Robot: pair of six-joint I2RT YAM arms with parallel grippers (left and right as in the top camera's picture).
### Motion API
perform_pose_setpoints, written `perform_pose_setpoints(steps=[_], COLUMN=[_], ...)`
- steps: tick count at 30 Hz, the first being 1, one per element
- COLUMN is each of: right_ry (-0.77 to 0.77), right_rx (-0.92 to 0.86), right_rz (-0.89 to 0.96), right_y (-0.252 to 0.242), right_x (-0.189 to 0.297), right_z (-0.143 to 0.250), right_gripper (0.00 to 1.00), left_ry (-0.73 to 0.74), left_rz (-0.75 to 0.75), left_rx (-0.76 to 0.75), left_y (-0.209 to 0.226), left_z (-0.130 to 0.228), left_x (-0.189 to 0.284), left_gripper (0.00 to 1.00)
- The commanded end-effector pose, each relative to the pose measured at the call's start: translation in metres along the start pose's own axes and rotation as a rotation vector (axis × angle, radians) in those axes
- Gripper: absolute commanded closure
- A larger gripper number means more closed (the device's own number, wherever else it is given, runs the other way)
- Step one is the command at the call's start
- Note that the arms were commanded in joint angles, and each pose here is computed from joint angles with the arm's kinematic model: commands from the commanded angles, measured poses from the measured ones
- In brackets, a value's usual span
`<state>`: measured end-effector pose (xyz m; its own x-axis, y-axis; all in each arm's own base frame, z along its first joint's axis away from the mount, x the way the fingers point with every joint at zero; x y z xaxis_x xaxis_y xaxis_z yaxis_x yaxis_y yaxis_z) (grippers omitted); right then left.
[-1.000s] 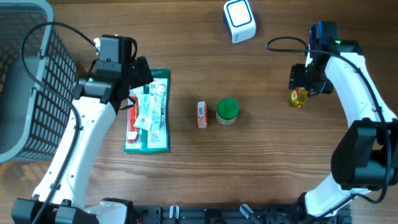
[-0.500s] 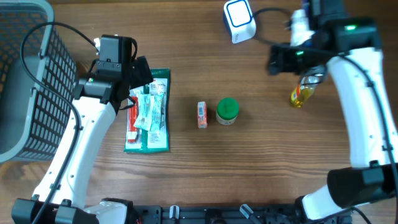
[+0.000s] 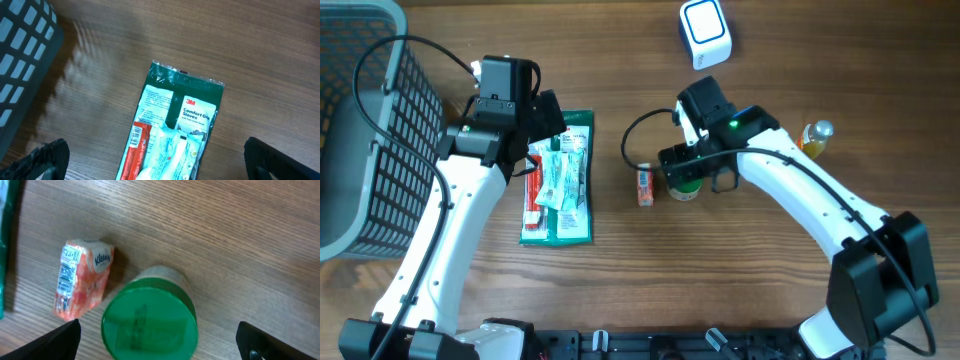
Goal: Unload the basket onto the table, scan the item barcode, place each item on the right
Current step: 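Move the right gripper to the green-capped jar and grasp it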
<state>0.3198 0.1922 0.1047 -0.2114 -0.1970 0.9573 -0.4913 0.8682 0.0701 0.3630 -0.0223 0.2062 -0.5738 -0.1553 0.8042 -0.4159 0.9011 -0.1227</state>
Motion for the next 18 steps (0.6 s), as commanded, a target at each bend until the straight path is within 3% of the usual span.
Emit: perform_pose_setpoints(steps=[1, 5, 10, 12, 15, 18], right_ry=[-0.002, 0.044, 0.073, 0.078, 0.105, 0.168], right_rx=[0.056, 0.054, -0.033, -0.104, -0.255, -0.448], right_rz=[0.022, 0.03, 0.149, 0.158, 0.264, 0.259], right_y=[0.006, 0.004, -0.014, -0.015, -0.032, -0.037], right_x=[-0.01, -0.028, -0.031, -0.03, -0.023, -0.015], right_z=[0.002, 0.007, 0.014, 0.016, 0.026, 0.04], right_gripper=[0.01, 0.04, 0.16, 0.28, 0.32, 0.32], left_ry=[-0.009, -0.009, -0.009, -0.009, -0.01, -0.009], left_rz=[-0.012, -0.012, -0.012, -0.012, -0.012, -0.012], left_rx=[0.003, 0.002, 0.002, 0.002, 0.003, 0.002], left_y=[0.002, 0.002, 0.002, 0.002, 0.002, 0.002], left_z=[-0.003, -0.003, -0.003, -0.003, -0.003, -0.003], left_x=[0.0, 0.0, 0.0, 0.0, 0.0, 0.0], left_gripper=[0.0, 0.0, 0.0, 0.0, 0.0, 0.0])
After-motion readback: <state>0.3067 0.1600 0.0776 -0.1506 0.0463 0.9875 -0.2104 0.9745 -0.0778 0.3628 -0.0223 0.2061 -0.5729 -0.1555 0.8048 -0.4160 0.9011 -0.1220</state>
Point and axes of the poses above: each gripper's point midway between its finger pads, its own x axis back along the fingers, its own y axis along the line the jaws close on, z = x × y, the point moved 2 cm from there along x, back along the fingers, and after that the axes turned 8 degrees about x, right-handed, at the moved point
